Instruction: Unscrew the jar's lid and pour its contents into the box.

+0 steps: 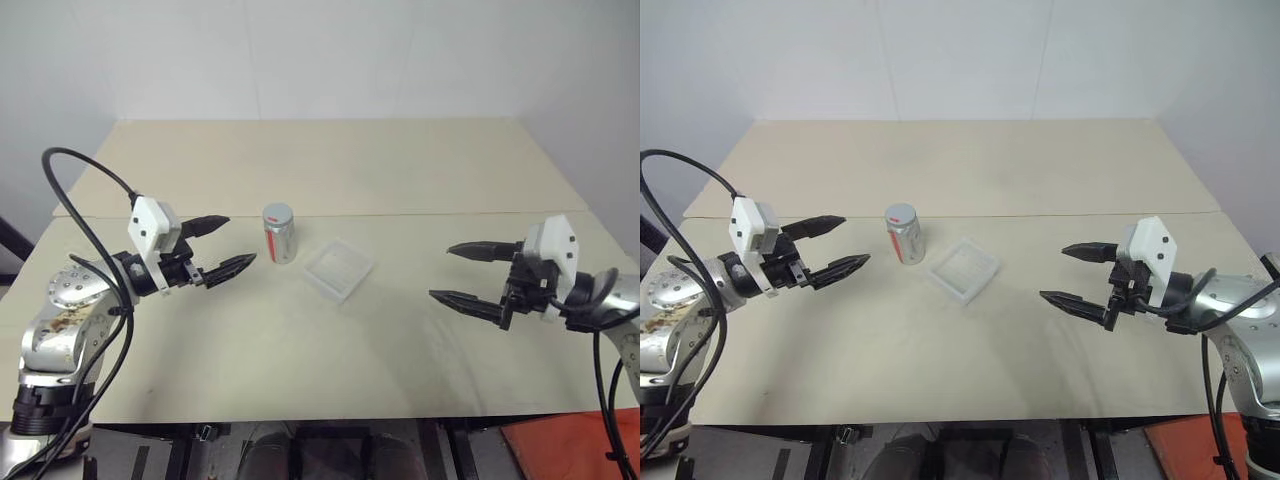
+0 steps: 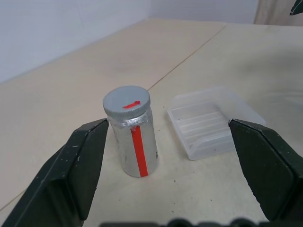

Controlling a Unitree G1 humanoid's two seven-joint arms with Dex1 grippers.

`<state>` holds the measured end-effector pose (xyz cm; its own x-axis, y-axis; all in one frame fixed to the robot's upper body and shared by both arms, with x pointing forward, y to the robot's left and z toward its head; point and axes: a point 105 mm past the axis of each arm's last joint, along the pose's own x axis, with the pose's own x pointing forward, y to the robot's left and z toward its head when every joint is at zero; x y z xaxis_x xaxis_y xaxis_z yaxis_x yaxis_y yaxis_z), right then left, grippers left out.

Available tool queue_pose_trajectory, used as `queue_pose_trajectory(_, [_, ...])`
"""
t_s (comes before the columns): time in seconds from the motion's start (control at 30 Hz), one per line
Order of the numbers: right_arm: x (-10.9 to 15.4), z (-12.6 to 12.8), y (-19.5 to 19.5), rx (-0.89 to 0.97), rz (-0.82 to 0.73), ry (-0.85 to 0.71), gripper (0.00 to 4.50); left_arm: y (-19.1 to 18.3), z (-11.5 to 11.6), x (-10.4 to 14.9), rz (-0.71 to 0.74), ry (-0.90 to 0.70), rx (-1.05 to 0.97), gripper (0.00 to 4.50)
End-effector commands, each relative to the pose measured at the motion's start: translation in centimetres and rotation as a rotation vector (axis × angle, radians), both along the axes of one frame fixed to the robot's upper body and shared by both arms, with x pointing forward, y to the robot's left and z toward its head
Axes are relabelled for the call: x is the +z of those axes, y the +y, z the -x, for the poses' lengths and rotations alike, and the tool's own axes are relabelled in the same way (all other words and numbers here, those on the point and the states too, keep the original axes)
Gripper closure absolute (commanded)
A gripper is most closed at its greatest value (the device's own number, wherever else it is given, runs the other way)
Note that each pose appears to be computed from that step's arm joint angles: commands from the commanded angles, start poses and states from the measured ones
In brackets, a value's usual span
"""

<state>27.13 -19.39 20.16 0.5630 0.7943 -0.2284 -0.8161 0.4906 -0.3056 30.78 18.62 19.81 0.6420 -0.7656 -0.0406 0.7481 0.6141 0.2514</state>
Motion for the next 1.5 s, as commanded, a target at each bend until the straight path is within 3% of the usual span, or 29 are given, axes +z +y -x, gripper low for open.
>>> queue_pose_trajectory(0.03, [1.1, 0.2, 0.1, 0.02, 0.014, -0.046, 0.0, -0.2, 0.4, 0.7, -0.001, -0.038, -0.008, 0.13])
queue_pose_trajectory(0.33, [1.1, -0.1, 0.2, 0.014, 0.029, -0.054, 0.0, -0.4, -0.1, 0.0, -0.011, -0.034, 0.02, 0.13])
queue_pose_trajectory(0.47, [1.4, -0.6, 0.4, -0.008, 0.039, -0.082, 0.0, -2.0, -1.9, -2.0, 0.028, 0.048, 0.14, 0.13])
queue_pose_trajectory(0.73, [1.8, -0.9, 0.6, -0.023, 0.041, -0.112, 0.0, -3.8, -4.4, -3.3, 0.076, -0.013, 0.372, 0.13])
queue_pose_trajectory(1.0, [2.4, -1.0, 1.0, -0.026, 0.05, -0.152, 0.0, -6.2, -5.4, -3.6, 0.162, -0.002, 0.364, 0.13])
queue_pose_trajectory(1.5, [2.9, -0.6, 1.4, -0.022, 0.033, -0.179, 0.0, -6.4, -7.7, -3.6, 0.201, -0.046, 0.407, 0.13])
